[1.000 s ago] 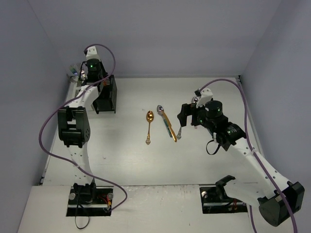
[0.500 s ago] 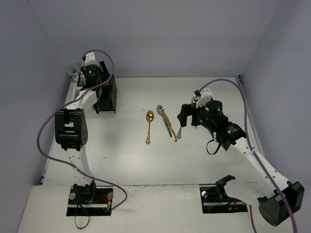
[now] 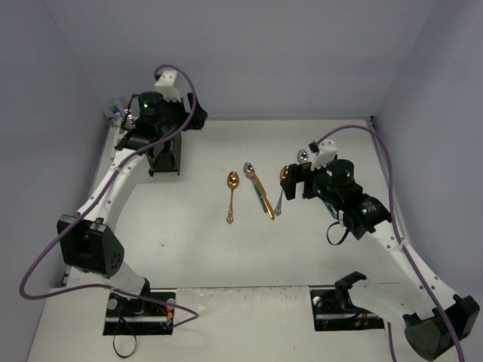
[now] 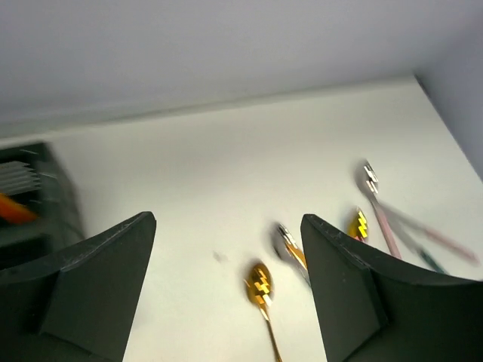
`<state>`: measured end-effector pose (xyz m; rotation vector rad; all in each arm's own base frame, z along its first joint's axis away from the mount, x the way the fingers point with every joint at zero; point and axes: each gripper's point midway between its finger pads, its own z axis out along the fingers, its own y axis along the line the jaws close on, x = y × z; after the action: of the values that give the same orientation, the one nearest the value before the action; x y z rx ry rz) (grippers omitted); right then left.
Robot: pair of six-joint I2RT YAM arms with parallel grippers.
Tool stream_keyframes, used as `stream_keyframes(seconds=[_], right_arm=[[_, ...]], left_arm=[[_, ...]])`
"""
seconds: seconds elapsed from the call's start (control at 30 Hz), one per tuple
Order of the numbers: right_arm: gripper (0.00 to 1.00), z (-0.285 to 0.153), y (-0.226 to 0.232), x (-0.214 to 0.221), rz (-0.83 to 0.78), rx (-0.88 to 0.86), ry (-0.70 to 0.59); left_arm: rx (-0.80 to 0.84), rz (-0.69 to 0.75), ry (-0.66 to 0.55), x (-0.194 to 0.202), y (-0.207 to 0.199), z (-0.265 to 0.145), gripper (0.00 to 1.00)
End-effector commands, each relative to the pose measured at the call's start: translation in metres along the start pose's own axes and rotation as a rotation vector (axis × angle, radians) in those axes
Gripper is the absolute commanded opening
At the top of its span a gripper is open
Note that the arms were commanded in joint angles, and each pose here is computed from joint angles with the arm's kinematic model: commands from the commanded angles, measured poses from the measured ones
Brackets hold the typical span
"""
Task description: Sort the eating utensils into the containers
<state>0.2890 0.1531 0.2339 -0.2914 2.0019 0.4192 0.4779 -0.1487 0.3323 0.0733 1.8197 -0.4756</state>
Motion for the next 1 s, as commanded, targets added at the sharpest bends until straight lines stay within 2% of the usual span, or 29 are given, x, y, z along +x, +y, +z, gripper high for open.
stream_keyframes(seconds=[0.0, 0.23, 0.53, 0.8, 0.97], right_arm=[[1.0, -0.01, 0.003, -0.011, -0.012, -0.022, -0.052], [1.0, -0.02, 0.006, -0.006, 0.007, -0.04, -0.05], [1.0, -0.028, 0.008, -0.004, 0.024, -0.052, -0.054], [1.0, -0.032, 0.008, -0.004, 0.037, -0.046, -0.054], [1.0, -0.033, 0.008, -0.005, 0.047, -0.043, -0.054]], left_arm=[[0.232, 0.088, 0.261, 0.075, -0.053, -0.022, 0.75], [0.33, 0.112, 0.431, 0.149, -0.069, -0.018, 0.75], [0.389, 0.12, 0.604, 0.226, -0.06, 0.027, 0.74], [0.419, 0.133, 0.704, 0.264, -0.051, 0.06, 0.68], [0.418, 0.122, 0.705, 0.271, -0.045, 0.076, 0.64]])
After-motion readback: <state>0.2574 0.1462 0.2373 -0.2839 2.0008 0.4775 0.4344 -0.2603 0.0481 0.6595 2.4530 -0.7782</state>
